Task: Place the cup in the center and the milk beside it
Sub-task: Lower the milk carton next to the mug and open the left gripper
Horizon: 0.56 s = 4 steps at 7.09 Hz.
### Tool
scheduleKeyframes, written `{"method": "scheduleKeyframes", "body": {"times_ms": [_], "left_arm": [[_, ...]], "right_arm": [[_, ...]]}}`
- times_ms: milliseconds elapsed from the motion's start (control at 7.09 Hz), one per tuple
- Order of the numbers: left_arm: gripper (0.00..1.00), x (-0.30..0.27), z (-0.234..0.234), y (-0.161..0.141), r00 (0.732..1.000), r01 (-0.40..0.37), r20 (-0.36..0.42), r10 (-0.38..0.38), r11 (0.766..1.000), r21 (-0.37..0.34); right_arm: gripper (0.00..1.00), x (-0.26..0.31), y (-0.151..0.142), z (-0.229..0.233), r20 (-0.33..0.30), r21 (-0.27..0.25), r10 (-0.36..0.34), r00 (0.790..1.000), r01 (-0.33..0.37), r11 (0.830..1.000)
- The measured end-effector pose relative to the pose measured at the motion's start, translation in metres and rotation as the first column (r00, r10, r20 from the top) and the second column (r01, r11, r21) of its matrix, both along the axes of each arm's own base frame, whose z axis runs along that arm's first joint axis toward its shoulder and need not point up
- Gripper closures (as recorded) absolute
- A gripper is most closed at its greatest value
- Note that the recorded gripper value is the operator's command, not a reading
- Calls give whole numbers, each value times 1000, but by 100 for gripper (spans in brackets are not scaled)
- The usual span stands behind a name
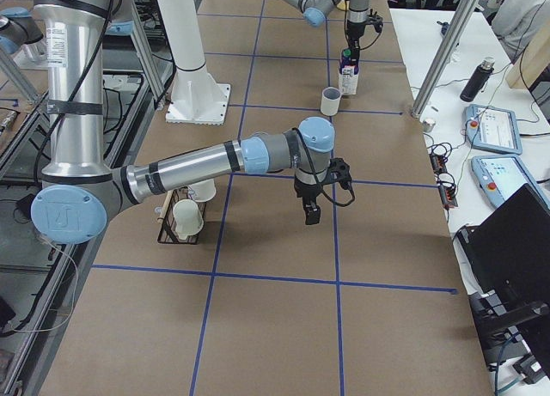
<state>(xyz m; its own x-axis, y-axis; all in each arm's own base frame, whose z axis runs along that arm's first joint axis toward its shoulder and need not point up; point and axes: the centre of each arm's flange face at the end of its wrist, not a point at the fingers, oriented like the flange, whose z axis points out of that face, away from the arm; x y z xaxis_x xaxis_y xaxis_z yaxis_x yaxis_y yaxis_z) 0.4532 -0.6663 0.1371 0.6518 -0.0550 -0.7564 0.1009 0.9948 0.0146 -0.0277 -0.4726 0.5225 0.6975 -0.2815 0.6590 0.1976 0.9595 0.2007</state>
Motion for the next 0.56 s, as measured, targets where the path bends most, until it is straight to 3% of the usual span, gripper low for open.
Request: {"method": "scheduleKeyframes", "body": {"times_ms": [141, 282, 423, 564], "left_arm": [[65, 5, -1, 2, 1000, -4, 1, 4, 1000, -2], [22, 7, -2, 2, 1000, -5, 1, 5, 1000, -3], [2, 8, -2, 2, 1000, -6, -1, 6, 1000, -1], [1, 10, -1, 1, 1000, -7, -7, 7, 1000, 7]], "right_arm": [[0, 0, 0, 0, 0, 0, 1, 1000, -1, 1000], [0, 0, 0, 0, 1, -1, 1, 1000, -1, 1000], [0, 0, 0, 0, 1, -1, 1, 1000, -1, 1000], [0, 0, 0, -1, 1, 0, 1, 1000, -1, 1000]]}}
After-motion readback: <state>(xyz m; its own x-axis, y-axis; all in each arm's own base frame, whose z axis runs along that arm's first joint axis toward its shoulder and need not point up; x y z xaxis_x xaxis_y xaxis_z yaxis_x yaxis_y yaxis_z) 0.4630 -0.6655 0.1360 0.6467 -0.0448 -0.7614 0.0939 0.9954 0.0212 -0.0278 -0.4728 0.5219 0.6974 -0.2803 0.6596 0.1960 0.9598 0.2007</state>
